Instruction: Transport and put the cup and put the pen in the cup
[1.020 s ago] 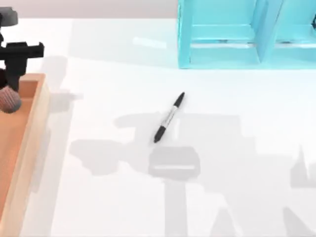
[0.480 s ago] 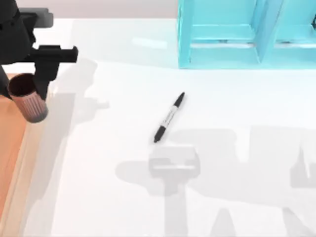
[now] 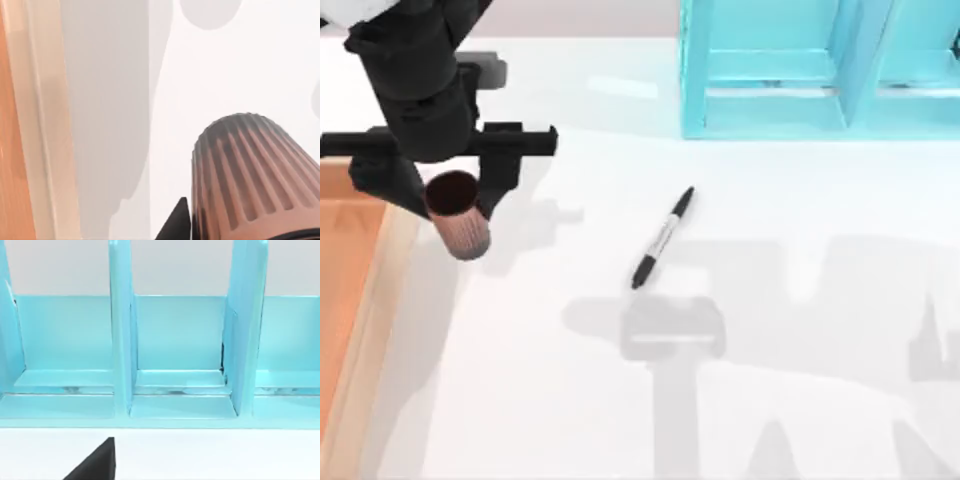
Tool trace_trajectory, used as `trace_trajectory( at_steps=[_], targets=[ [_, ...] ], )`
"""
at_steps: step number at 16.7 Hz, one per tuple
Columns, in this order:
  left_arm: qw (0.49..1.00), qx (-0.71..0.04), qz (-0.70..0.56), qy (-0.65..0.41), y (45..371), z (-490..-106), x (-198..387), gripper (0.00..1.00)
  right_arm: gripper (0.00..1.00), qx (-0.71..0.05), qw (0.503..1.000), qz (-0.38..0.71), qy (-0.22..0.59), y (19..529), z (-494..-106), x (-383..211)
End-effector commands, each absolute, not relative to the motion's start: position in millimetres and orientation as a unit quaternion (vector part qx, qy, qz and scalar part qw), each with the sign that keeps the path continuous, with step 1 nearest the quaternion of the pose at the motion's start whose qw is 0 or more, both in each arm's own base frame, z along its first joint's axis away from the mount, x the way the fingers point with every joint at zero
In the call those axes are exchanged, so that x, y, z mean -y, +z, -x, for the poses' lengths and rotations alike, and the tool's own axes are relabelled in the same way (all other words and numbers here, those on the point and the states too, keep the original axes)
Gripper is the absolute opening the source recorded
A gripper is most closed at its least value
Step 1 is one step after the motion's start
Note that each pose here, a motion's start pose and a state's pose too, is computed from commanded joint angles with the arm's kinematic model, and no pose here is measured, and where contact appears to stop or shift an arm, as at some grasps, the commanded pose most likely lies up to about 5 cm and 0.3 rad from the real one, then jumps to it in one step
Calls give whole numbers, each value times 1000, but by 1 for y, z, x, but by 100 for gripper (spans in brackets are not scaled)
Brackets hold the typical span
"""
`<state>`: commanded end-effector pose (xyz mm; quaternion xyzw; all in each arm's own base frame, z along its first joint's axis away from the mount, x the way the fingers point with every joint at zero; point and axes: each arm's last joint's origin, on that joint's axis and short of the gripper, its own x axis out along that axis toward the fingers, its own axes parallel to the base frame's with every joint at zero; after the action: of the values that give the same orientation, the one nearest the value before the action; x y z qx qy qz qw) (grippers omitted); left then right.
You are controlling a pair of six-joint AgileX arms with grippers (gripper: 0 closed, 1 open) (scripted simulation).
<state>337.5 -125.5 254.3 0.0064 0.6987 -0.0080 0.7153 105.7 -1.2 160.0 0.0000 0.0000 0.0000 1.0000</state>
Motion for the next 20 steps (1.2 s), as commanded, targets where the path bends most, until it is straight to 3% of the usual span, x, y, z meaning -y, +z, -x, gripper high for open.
trace_trajectory(
  at_steps=[3, 8, 16, 20],
  targets=[
    [710, -704, -9, -5, 224, -338, 151, 0, 100, 0, 1000, 0, 0, 160, -106, 1],
    [708, -706, -9, -3, 220, -338, 152, 0, 100, 0, 1000, 0, 0, 160, -106, 1],
    [708, -706, -10, -4, 176, -337, 153, 0, 100, 0, 1000, 0, 0, 160, -106, 1],
    [708, -706, -10, -4, 175, -337, 153, 0, 100, 0, 1000, 0, 0, 160, -106, 1]
  ],
)
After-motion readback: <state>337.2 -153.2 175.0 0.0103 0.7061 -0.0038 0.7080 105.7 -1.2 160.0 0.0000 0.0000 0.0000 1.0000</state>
